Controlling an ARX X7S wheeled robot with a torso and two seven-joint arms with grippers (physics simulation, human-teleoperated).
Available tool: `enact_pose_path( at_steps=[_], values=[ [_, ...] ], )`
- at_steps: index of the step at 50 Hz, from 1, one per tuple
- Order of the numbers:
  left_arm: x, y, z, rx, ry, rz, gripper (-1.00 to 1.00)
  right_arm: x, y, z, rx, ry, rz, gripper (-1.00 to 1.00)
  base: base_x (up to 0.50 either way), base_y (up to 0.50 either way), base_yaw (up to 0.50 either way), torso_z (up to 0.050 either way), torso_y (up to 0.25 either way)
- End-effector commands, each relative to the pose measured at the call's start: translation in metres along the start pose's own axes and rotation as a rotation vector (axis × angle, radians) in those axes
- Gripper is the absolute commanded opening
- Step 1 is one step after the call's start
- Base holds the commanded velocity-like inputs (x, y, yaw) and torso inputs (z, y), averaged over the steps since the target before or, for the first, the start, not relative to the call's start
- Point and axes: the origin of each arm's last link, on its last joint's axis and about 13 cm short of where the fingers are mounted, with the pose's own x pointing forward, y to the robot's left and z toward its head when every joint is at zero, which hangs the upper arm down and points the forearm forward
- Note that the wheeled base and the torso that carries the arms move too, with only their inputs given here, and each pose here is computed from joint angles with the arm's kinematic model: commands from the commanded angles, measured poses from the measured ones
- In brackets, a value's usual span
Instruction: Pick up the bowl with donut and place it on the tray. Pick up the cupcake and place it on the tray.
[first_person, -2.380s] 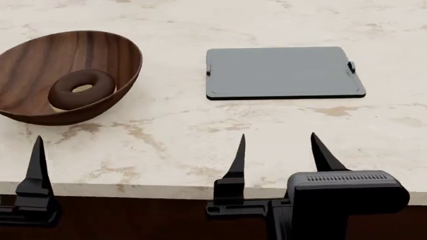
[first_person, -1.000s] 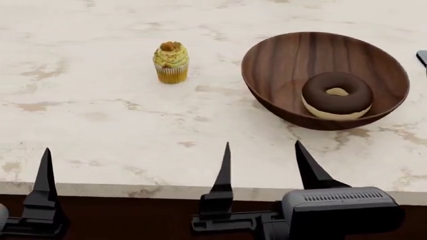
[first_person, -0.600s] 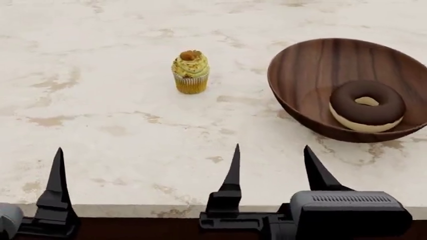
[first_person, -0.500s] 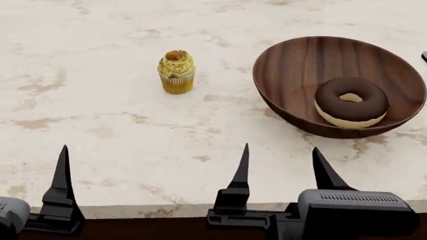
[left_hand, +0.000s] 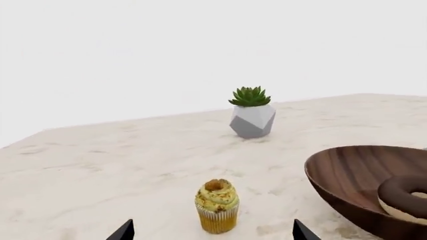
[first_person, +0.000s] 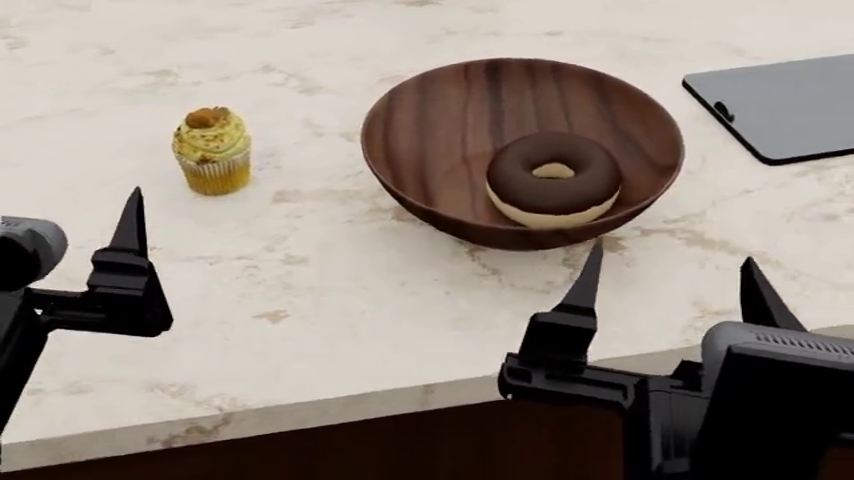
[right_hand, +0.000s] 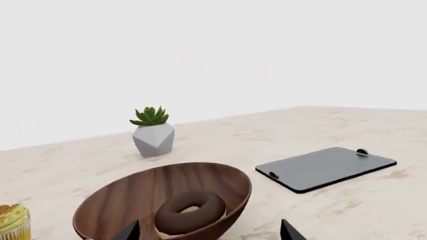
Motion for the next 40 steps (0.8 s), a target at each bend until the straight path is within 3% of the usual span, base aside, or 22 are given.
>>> enact_pose_path(
  at_steps=[1,11,12,18,23,24,26,30,40],
  values=[
    [0.021,0.014,0.023,-0.013,0.046,0.022,1.00,0.006,-0.007,0.026,-0.028,-0.034,-0.067,1.00,0.00,0.00,-0.50,0.000,0.000],
    [0.024,0.023,0.028,-0.007,0.060,0.056,1.00,0.017,-0.004,0.036,-0.024,-0.027,-0.058,1.00,0.00,0.00,-0.50,0.000,0.000],
    [0.023,0.025,0.028,-0.008,0.062,0.067,1.00,0.028,0.002,0.036,0.003,0.053,0.025,1.00,0.00,0.00,-0.50,0.000,0.000],
    [0.018,0.028,0.021,-0.018,0.064,0.078,1.00,0.036,0.004,0.040,0.074,0.075,0.064,1.00,0.01,0.00,-0.50,0.000,0.000],
    [0.016,0.031,0.016,-0.001,0.073,0.098,1.00,0.039,0.007,0.036,0.070,0.071,0.067,1.00,0.19,-0.07,-0.48,0.000,0.000],
    [0.016,0.032,0.016,-0.002,0.073,0.099,1.00,0.039,0.007,0.037,0.087,0.058,0.073,1.00,0.31,-0.12,-0.12,0.000,0.000],
    [0.015,0.032,0.016,-0.002,0.072,0.102,1.00,0.040,0.008,0.035,0.025,0.054,0.027,1.00,0.00,0.00,0.00,0.000,0.000],
    [0.015,0.032,0.014,-0.003,0.076,0.103,1.00,0.037,0.010,0.036,0.087,0.035,0.102,1.00,0.15,-0.06,0.00,0.000,0.000],
    [0.013,0.032,0.013,0.000,0.080,0.102,1.00,0.035,0.010,0.041,0.105,0.028,0.107,1.00,0.53,-0.02,0.00,0.000,0.000]
  ],
)
